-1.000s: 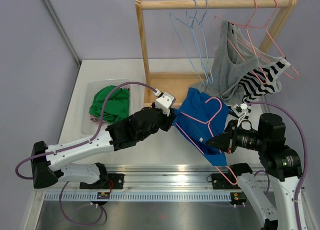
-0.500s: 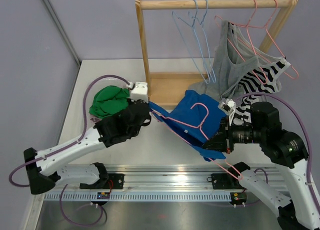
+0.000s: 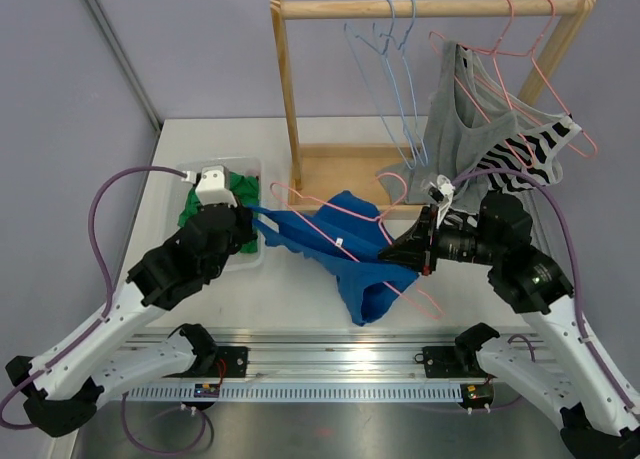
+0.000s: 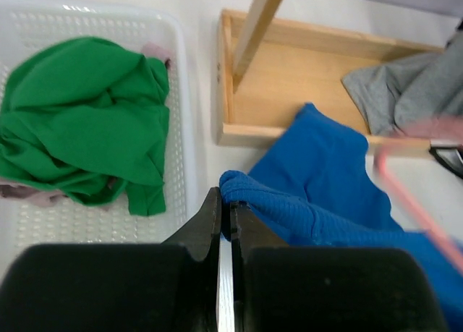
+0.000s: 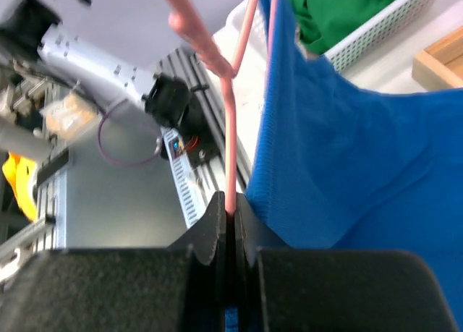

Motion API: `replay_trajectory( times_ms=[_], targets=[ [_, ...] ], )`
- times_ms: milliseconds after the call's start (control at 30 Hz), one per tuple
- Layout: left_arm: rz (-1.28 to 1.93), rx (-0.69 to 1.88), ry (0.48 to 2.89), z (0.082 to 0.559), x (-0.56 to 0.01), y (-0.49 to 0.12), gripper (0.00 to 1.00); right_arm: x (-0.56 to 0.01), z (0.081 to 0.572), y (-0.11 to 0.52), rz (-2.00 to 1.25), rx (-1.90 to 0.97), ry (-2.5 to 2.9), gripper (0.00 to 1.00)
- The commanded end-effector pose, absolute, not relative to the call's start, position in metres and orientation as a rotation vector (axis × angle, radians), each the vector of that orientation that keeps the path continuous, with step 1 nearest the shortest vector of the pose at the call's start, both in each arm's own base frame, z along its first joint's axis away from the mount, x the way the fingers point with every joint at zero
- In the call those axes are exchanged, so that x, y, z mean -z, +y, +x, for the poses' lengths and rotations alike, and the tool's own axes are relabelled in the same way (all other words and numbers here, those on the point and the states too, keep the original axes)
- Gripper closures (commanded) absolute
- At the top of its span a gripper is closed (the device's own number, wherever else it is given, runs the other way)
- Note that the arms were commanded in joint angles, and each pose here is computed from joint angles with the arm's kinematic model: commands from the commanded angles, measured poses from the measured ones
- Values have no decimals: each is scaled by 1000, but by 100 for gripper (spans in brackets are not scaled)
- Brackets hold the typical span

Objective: Remove the tank top from the hanger

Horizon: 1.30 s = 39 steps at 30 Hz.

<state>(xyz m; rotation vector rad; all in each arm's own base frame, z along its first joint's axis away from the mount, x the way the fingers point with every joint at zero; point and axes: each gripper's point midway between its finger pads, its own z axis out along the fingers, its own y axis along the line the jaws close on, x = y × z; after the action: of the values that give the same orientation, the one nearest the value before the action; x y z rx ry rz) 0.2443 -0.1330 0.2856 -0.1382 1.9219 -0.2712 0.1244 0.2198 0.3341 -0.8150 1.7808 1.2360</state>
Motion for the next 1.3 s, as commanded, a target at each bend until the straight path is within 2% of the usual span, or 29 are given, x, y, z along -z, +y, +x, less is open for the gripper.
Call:
replay_trajectory(
  times_ms=[0,33,67,233,333,400,533,567,600,667,700,767,933,1000,1033,1167,1267],
  targets=[
    [-29,541,1789,228,-313,-154,100,-417,150,229,-648,-1253,1309,100],
    [15,582,1795,224,-299,-163,100,-409,157,231,-586,-1297,1301,100],
    [81,706,1748,217,-306,-181,100,-438,160,228,-544,-1290,1138,100],
    [385,1026,1704,175,-284,-242,100,-468,171,225,-437,-1355,882,100],
    [569,1069,1759,150,-251,-275,100,-481,177,224,-414,-1365,778,100],
    [608,1000,1809,143,-231,-284,100,-485,180,226,-415,-1361,770,100],
    [482,797,1941,163,-200,-269,100,-488,200,225,-385,-1237,966,100],
    [437,714,1969,170,-193,-257,100,-456,216,228,-349,-1199,1197,100],
    [406,694,1976,173,-195,-253,100,-470,218,221,-352,-1119,1211,100],
    [364,613,2000,177,-192,-238,99,-446,232,214,-299,-1040,1384,100],
    [351,609,1999,178,-199,-236,88,-449,231,210,-304,-1006,1400,100],
    [344,574,2016,177,-202,-227,77,-444,235,207,-307,-951,1468,100],
    [307,542,2022,176,-226,-213,29,-438,245,204,-324,-873,1578,100],
    [300,518,2034,174,-228,-205,19,-438,249,204,-338,-838,1627,100],
    [300,508,2038,173,-231,-201,11,-426,254,205,-345,-820,1687,100],
    [287,473,2040,170,-239,-185,2,-424,267,203,-343,-744,1762,100],
    [287,431,2053,168,-245,-173,1,-445,285,198,-303,-666,1777,100]
  ],
)
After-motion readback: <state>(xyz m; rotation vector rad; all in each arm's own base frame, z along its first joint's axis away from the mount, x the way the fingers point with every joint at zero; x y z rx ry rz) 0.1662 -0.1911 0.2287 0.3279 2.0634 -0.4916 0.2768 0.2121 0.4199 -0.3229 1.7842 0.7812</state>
